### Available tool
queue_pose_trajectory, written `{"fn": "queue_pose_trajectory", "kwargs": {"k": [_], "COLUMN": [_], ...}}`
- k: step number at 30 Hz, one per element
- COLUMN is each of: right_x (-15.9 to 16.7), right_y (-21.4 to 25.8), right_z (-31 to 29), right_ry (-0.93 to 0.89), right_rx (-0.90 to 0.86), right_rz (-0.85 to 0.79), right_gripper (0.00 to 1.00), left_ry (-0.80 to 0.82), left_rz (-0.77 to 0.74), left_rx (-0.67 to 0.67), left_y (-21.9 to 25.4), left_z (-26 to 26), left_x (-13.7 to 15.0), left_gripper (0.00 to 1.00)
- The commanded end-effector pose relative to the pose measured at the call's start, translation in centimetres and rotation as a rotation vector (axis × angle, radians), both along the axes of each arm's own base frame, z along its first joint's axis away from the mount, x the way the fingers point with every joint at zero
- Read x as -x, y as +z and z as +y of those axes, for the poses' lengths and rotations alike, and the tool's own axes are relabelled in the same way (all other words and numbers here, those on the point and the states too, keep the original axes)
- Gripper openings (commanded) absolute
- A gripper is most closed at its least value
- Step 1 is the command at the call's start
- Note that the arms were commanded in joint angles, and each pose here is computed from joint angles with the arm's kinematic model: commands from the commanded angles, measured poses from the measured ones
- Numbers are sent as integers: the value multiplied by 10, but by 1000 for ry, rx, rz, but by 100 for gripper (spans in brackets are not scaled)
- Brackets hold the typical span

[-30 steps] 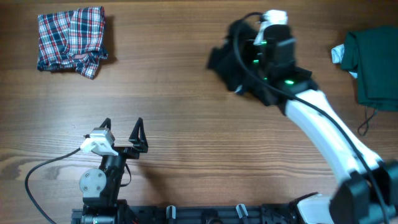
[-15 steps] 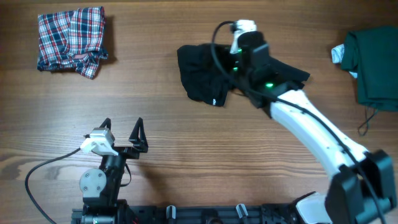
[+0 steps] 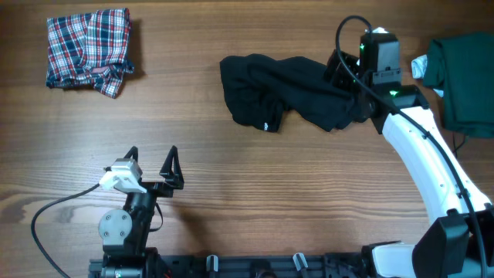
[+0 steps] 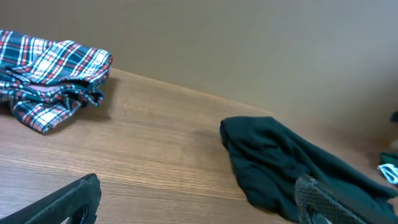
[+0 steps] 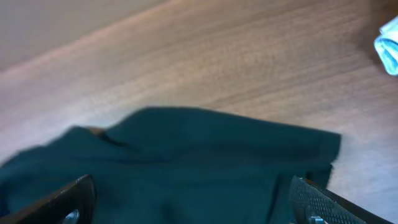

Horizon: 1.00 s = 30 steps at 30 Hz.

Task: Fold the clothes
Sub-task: 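Grasp the shirt's left end with the left gripper, stretching it between grippers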

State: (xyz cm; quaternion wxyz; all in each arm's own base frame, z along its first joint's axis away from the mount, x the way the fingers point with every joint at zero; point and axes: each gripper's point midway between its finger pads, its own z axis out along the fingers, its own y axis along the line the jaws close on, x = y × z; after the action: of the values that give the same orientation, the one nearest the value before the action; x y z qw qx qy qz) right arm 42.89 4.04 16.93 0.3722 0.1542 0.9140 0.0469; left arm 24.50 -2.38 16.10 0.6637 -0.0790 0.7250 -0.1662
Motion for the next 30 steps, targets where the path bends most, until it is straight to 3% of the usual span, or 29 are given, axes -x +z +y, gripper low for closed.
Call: {"fn": "queue_pose_trajectory", "kwargs": {"k": [1, 5, 11, 16, 21, 25, 30], "right_x": [2, 3, 1, 3, 4, 5, 18], "right_y": [-2, -4, -4, -6, -7, -9, -16], "right_z": [-3, -12, -27, -29, -33, -60, -102], "right_ry": [80, 56, 18, 29, 16, -33, -109], "right_rx": [98, 141, 124, 103, 101, 63, 2], "right_rz": [25, 33, 31, 44, 52, 63, 105], "right_gripper": [100, 100, 100, 100, 100, 100, 100], "left_ry": [-58, -347, -487, -566, -703, -759, -550], "left_rz": [-42, -130, 58, 172, 390, 455, 667], "left_rx": [28, 21, 82, 47, -16, 55, 9], "left_y": [10, 31, 5, 17, 31, 34, -14], "left_z": [-10, -57, -78, -89, -124, -151, -153], "left_x": [1, 17, 18, -2, -43, -72, -103], "left_gripper": [100, 100, 100, 100, 100, 100, 100]}}
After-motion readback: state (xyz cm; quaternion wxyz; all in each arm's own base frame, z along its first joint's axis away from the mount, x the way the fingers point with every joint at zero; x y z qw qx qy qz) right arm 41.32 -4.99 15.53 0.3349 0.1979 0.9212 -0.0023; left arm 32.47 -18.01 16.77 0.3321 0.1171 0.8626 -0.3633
